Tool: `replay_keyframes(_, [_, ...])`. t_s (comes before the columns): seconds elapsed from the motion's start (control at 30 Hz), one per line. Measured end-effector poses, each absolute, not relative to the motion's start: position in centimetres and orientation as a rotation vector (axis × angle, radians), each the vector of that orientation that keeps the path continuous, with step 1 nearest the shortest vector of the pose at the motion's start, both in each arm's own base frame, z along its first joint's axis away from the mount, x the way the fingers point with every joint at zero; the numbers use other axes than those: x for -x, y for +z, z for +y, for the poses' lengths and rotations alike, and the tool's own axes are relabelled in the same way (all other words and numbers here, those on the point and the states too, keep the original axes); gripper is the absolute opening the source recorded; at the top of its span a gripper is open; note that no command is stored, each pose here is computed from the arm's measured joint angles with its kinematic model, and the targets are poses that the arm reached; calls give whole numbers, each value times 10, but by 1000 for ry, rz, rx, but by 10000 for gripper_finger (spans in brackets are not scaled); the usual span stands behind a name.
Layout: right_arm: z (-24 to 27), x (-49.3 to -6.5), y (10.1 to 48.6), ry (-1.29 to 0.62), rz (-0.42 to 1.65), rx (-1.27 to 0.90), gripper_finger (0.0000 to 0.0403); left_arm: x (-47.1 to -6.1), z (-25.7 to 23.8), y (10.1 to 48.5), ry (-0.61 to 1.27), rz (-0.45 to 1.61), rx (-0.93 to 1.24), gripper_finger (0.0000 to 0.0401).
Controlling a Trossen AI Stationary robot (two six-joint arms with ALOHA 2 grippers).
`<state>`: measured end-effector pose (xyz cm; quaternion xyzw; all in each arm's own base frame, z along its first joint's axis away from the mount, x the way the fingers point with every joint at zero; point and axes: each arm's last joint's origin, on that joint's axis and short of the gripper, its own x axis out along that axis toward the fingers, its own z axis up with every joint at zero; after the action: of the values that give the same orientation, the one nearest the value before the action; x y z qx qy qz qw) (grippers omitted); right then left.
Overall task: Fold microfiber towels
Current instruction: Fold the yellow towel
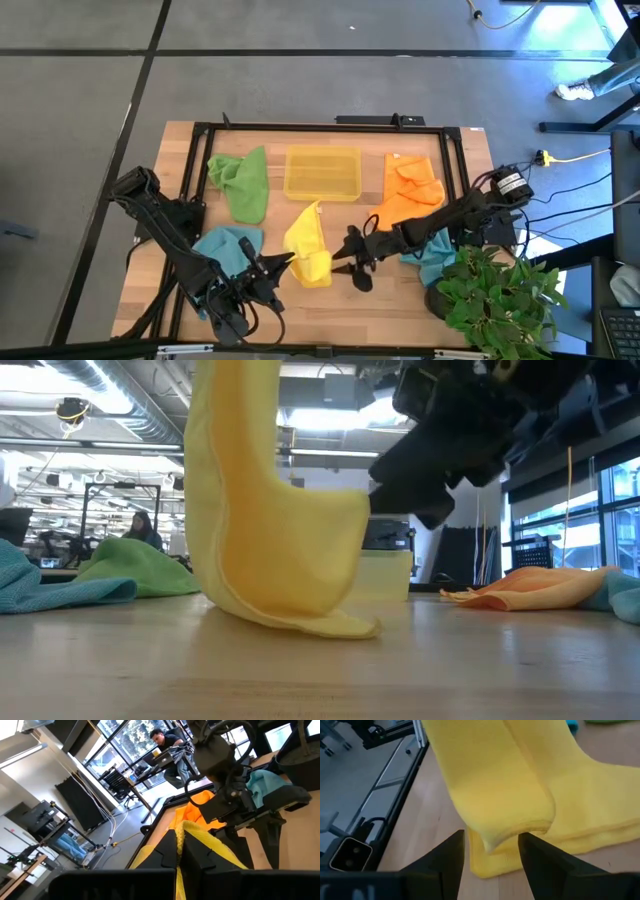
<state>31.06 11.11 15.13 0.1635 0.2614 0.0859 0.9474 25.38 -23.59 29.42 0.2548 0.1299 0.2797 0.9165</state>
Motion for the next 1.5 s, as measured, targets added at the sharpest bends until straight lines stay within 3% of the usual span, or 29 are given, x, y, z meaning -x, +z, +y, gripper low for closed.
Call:
replay_keyframes(0.23, [110, -311, 154, 191, 485, -366, 187, -256, -234, 294, 584, 270, -523, 0])
replay_keyframes(0.53, [115, -315, 167, 347, 368, -387, 187, -259, -230, 294, 593, 274, -521, 0])
replay_keyframes(0.8, [105, -312, 152, 108, 484, -359, 178, -259, -230, 294, 593, 274, -520, 0])
replay_keyframes(0.97, [110, -316, 162, 224, 389, -394, 168, -259, -230, 294, 593, 274, -521, 0])
replay_keyframes(1.13, [109, -316, 163, 208, 377, -371, 160, -259, -230, 294, 593, 274, -521, 0])
replay_keyframes(1.27, [106, -316, 161, 135, 372, -322, 127, -259, -230, 294, 593, 274, -521, 0])
replay_keyframes(1.5, [105, -317, 163, 139, 340, -248, 10, -259, -230, 294, 593, 274, -520, 0])
